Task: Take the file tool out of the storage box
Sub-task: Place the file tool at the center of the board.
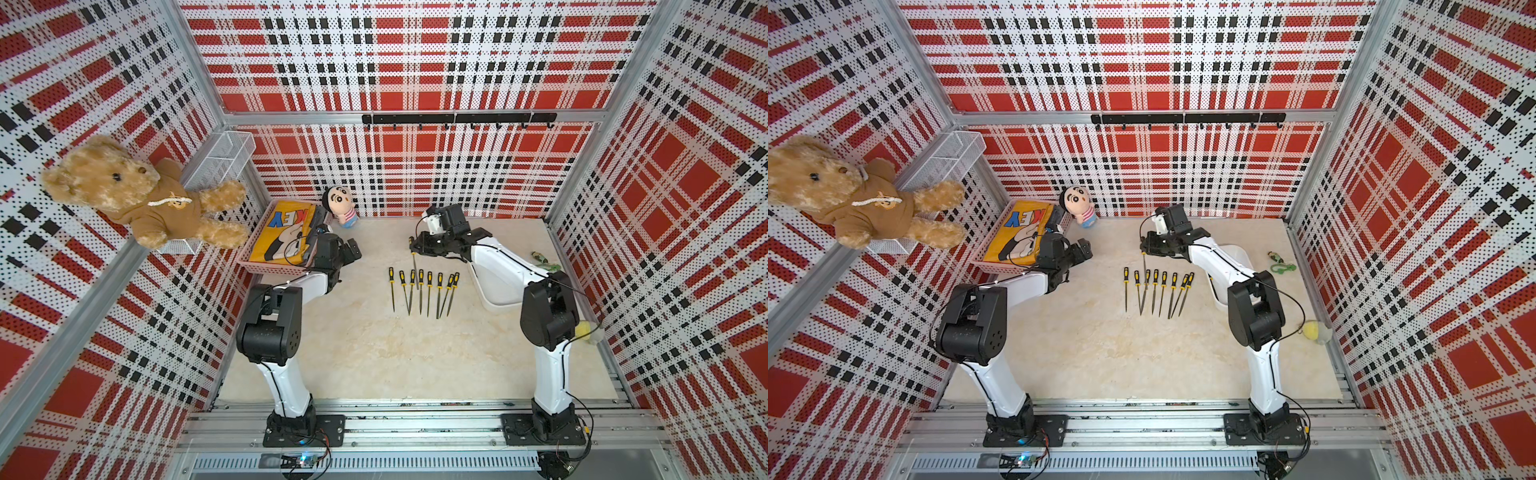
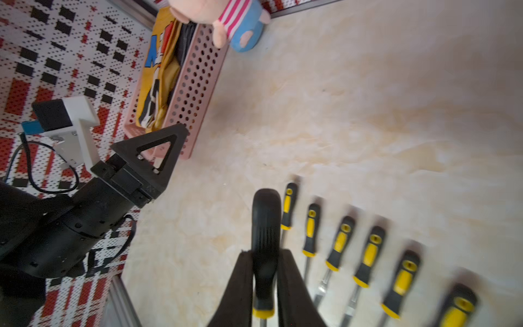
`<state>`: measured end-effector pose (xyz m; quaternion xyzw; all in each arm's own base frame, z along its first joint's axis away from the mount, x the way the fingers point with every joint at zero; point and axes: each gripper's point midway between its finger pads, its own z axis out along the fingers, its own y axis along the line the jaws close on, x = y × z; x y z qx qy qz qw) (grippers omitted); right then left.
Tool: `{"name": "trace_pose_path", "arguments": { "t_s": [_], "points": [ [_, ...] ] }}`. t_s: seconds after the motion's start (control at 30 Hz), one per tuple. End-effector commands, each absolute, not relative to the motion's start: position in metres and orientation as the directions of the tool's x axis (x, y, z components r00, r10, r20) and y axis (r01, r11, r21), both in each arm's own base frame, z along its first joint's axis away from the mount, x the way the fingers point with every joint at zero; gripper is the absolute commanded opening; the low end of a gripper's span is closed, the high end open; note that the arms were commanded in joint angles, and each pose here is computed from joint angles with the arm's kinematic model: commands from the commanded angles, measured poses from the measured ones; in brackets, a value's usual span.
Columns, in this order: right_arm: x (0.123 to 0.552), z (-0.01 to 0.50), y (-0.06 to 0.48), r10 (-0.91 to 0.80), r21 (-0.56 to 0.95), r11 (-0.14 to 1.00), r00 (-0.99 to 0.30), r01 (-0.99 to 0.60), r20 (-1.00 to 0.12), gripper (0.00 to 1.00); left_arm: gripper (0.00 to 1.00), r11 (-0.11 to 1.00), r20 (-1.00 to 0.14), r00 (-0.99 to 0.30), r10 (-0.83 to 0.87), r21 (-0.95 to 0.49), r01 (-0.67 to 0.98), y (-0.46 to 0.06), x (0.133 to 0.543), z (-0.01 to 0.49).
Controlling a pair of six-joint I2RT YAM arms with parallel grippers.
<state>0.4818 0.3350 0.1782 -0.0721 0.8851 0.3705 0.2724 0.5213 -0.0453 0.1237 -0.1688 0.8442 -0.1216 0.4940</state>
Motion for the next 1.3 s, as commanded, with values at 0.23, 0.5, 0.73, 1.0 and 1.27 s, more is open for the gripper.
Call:
{"name": "trace_pose_path", "arguments": {
  "t_s": [0.23,0.5,0.73,1.0,1.27],
  "points": [
    [0.496,0.122,0.425,0.127,0.776,0.571,-0.905,-0.268,-0.406,0.10,1.00,0.911,-0.804,-0.428,-0.413,-0.360,-0.204,-0.020,0.500,0.129],
    [0.493,0.088,0.439,0.119,0.760,0.610,-0.922,-0.225,-0.368,0.12,1.00,0.907,-0.797,-0.434,-0.420,-0.360,-0.217,-0.014,0.495,0.122],
    [0.489,0.067,0.438,0.095,0.729,0.655,-0.935,-0.199,-0.341,0.15,1.00,0.907,-0.793,-0.441,-0.421,-0.362,-0.215,-0.014,0.495,0.118],
    [0.488,0.046,0.443,0.070,0.705,0.687,-0.948,-0.179,-0.309,0.19,1.00,0.904,-0.789,-0.440,-0.428,-0.368,-0.220,-0.013,0.495,0.115],
    [0.489,0.047,0.442,0.064,0.686,0.705,-0.947,-0.181,-0.315,0.36,1.00,0.903,-0.787,-0.442,-0.430,-0.372,-0.216,-0.014,0.495,0.115]
  ]
}}
